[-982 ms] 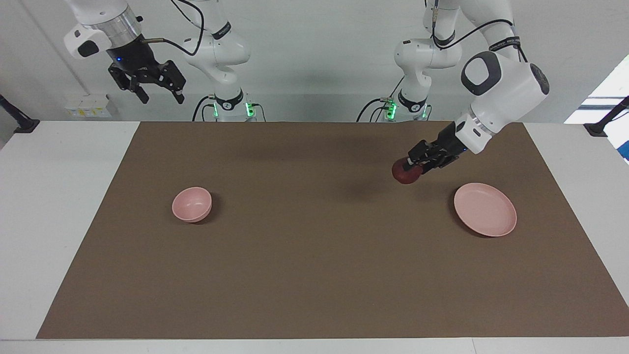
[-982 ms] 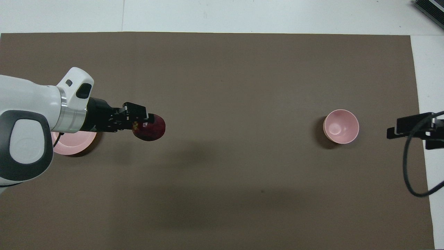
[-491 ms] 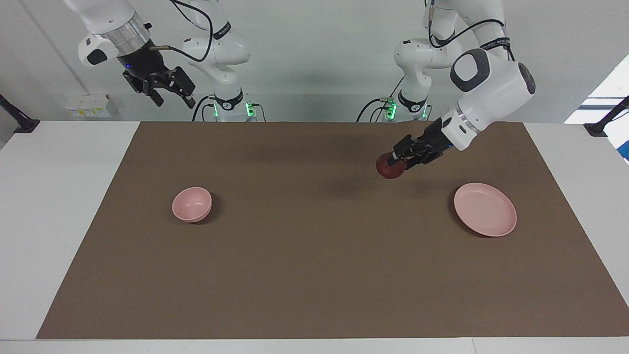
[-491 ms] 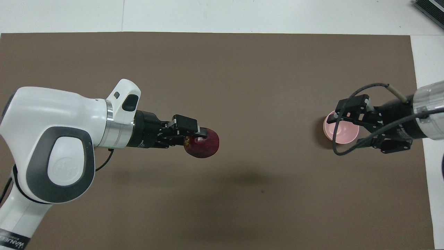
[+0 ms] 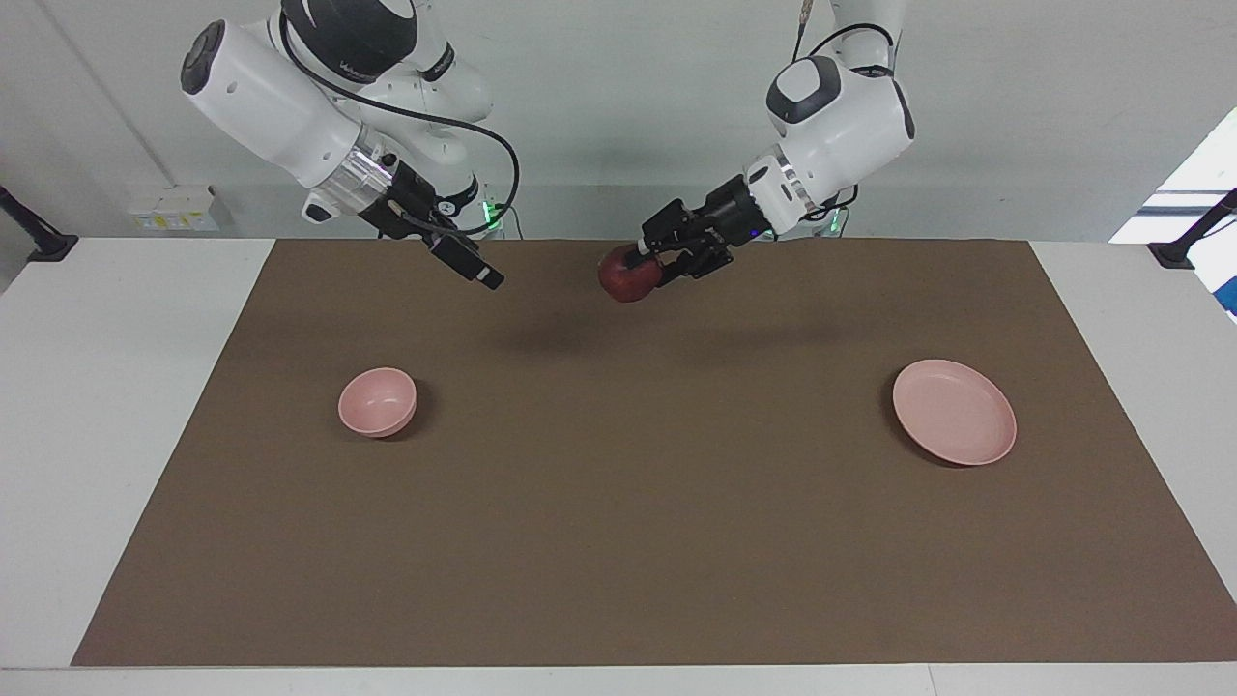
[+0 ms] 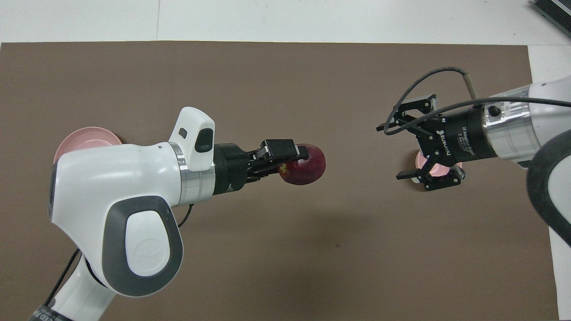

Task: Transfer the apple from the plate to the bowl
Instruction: 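Close the right gripper on the apple held by the left gripper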

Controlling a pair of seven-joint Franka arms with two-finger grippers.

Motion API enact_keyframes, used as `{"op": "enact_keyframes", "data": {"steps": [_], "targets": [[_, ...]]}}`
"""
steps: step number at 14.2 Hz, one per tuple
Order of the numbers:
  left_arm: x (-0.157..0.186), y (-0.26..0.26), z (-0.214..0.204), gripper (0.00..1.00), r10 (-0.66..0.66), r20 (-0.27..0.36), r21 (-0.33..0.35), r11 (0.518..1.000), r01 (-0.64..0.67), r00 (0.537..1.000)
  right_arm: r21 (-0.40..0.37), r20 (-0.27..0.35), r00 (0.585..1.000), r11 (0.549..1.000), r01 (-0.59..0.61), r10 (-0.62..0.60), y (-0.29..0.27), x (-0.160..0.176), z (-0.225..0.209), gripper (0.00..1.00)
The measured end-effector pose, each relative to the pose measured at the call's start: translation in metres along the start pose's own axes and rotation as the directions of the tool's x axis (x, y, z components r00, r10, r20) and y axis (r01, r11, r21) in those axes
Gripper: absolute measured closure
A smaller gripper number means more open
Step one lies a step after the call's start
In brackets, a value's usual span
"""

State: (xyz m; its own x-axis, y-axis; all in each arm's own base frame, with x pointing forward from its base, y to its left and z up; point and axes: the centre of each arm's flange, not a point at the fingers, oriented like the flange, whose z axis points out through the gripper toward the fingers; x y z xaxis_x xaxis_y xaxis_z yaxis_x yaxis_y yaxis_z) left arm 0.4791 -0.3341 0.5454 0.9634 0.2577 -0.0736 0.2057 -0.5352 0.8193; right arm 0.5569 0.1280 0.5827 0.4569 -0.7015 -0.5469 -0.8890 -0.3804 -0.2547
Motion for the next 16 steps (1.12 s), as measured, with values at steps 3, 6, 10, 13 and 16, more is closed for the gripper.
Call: {"op": "enact_keyframes", "data": {"steps": [3,6,10,13,16], "targets": [[-0.015,0.014,0.009,0.3,0.008,-0.099,-0.045,0.999,-0.012,0.995,0.014,0.082,0.992,0.995,-0.095,0.093,-0.01,-0.009,0.019,0.0],[-0.025,0.02,0.014,0.3,0.007,-0.129,-0.06,0.998,-0.015,0.992,0.016,0.129,0.981,0.989,-0.149,0.146,-0.015,-0.003,0.033,0.0],[-0.027,0.02,0.015,0.3,0.006,-0.129,-0.06,0.998,-0.014,0.992,0.059,0.127,0.985,0.99,-0.129,0.121,-0.029,-0.023,0.054,0.0],[-0.026,0.02,0.014,0.3,0.004,-0.136,-0.061,0.998,-0.012,0.991,0.045,0.13,0.986,0.993,-0.109,0.103,-0.032,-0.035,0.066,0.0],[-0.026,0.019,0.015,0.3,0.004,-0.134,-0.06,0.998,-0.012,0.991,0.036,0.133,0.987,0.995,-0.098,0.092,-0.032,-0.042,0.072,0.0]]}}
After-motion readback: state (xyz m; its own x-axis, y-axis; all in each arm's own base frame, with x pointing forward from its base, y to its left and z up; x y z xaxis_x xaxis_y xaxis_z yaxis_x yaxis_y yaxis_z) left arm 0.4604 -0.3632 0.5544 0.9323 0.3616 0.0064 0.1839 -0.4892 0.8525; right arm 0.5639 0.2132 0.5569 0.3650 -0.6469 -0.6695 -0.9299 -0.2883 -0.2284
